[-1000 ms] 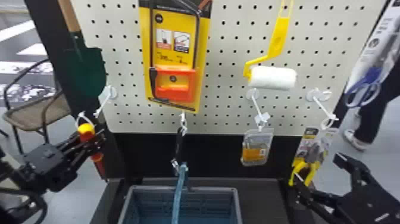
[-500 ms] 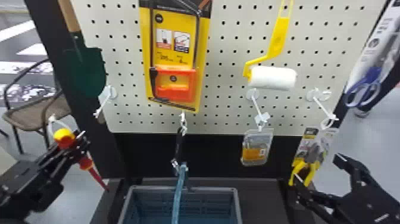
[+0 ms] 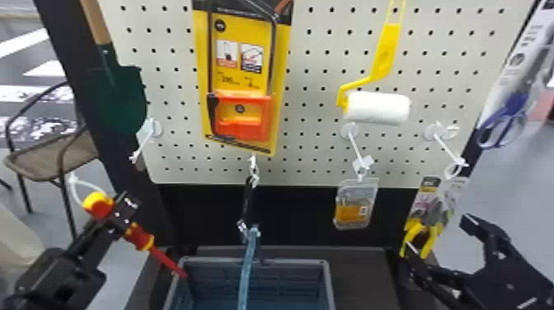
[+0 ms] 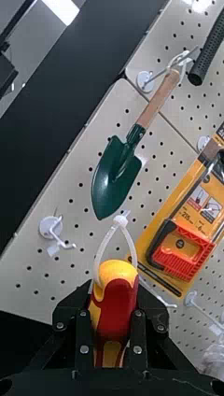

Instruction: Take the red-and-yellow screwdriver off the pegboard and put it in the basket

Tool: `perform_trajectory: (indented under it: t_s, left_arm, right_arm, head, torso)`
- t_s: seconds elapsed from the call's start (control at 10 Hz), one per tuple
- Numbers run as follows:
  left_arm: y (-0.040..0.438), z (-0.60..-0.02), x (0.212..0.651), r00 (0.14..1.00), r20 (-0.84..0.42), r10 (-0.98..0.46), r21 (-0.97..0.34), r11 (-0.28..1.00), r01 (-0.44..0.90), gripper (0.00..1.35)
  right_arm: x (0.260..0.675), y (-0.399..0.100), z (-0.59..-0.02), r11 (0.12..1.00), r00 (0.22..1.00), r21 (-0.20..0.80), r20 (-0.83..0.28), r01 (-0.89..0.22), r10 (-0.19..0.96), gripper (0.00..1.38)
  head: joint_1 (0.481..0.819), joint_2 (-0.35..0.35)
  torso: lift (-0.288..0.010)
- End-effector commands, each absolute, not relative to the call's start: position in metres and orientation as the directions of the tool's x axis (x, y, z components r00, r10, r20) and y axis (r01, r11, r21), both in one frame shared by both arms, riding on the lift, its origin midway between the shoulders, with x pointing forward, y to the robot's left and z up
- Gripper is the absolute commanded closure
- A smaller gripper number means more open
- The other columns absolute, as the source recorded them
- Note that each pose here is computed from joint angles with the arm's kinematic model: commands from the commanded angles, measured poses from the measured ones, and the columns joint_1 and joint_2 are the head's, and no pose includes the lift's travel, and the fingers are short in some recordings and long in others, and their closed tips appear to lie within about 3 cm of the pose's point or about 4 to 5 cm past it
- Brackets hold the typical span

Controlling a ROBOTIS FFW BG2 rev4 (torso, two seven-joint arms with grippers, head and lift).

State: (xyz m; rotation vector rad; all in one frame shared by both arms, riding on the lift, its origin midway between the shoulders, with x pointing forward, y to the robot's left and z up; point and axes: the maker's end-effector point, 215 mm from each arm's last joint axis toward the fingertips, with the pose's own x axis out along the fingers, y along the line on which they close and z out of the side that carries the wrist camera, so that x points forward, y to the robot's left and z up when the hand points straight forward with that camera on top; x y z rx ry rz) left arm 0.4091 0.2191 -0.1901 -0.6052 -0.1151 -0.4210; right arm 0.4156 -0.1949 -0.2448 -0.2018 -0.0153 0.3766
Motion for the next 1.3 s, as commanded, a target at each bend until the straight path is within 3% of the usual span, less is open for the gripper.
perform_trajectory:
  t_s: [0.0, 0.6, 1.2]
  left_arm:
    - [0.205, -0.198, 0.403, 0.911, 0.223, -0.347, -0.598, 0.689, 0.409, 1.05]
    - [0.178, -0.278, 0.414, 0.936, 0.163, -0.312, -0.783, 0.537, 0.315, 1.05]
    - [0.148, -0.336, 0.429, 0.926, 0.096, -0.365, -0.791, 0.536, 0.294, 1.05]
  right_arm:
    - [0.415, -0.195, -0.245, 0.910, 0.930, -0.199, -0.024, -0.363, 0.366, 0.28]
    - [0.415, -0.194, -0.242, 0.910, 0.930, -0.200, -0.019, -0.363, 0.367, 0.28]
    - [0.414, -0.193, -0.242, 0.907, 0.928, -0.202, -0.020, -0.369, 0.373, 0.28]
  head:
    - [0.549, 0.000]
    - [0.549, 0.000]
    - [0.549, 0.000]
  torso:
    - [-0.100]
    - [-0.100]
    - [-0.100]
